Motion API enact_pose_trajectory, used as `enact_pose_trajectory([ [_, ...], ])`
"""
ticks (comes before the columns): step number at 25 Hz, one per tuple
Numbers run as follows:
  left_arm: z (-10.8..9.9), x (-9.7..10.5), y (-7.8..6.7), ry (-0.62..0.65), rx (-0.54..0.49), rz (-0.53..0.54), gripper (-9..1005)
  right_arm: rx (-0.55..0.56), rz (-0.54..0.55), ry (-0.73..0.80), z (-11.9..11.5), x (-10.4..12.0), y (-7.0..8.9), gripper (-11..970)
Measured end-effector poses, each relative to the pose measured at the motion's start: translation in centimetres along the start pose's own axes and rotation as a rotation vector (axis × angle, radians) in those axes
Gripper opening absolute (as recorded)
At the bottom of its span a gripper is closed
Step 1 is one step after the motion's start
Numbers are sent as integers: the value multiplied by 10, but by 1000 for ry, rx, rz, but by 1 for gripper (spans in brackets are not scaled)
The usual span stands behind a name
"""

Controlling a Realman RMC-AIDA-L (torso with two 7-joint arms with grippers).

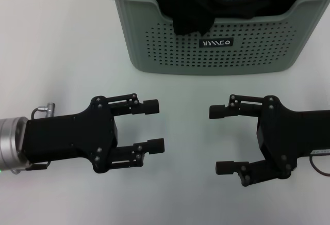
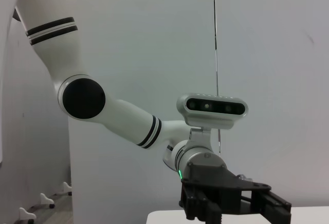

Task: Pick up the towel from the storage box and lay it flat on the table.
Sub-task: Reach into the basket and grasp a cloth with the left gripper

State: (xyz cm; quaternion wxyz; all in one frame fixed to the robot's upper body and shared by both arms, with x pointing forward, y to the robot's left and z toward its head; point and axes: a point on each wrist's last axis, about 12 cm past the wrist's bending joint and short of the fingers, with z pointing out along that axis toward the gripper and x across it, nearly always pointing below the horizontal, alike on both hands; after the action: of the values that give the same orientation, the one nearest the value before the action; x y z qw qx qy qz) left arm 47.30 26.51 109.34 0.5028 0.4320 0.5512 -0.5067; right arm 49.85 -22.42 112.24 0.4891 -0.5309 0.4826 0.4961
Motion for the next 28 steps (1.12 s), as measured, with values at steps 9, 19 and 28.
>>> enact_pose_trajectory([
  [9,1,1,-1,-1,2,-1,666,-2,1,0,0,0,0,844],
  [19,-10,-27,17,-269,-202,130,666,21,26,-6,-2,9,1,843],
  [28,10,-66,95,-343,-504,115,665,18,41,-11,3,17,3,843],
])
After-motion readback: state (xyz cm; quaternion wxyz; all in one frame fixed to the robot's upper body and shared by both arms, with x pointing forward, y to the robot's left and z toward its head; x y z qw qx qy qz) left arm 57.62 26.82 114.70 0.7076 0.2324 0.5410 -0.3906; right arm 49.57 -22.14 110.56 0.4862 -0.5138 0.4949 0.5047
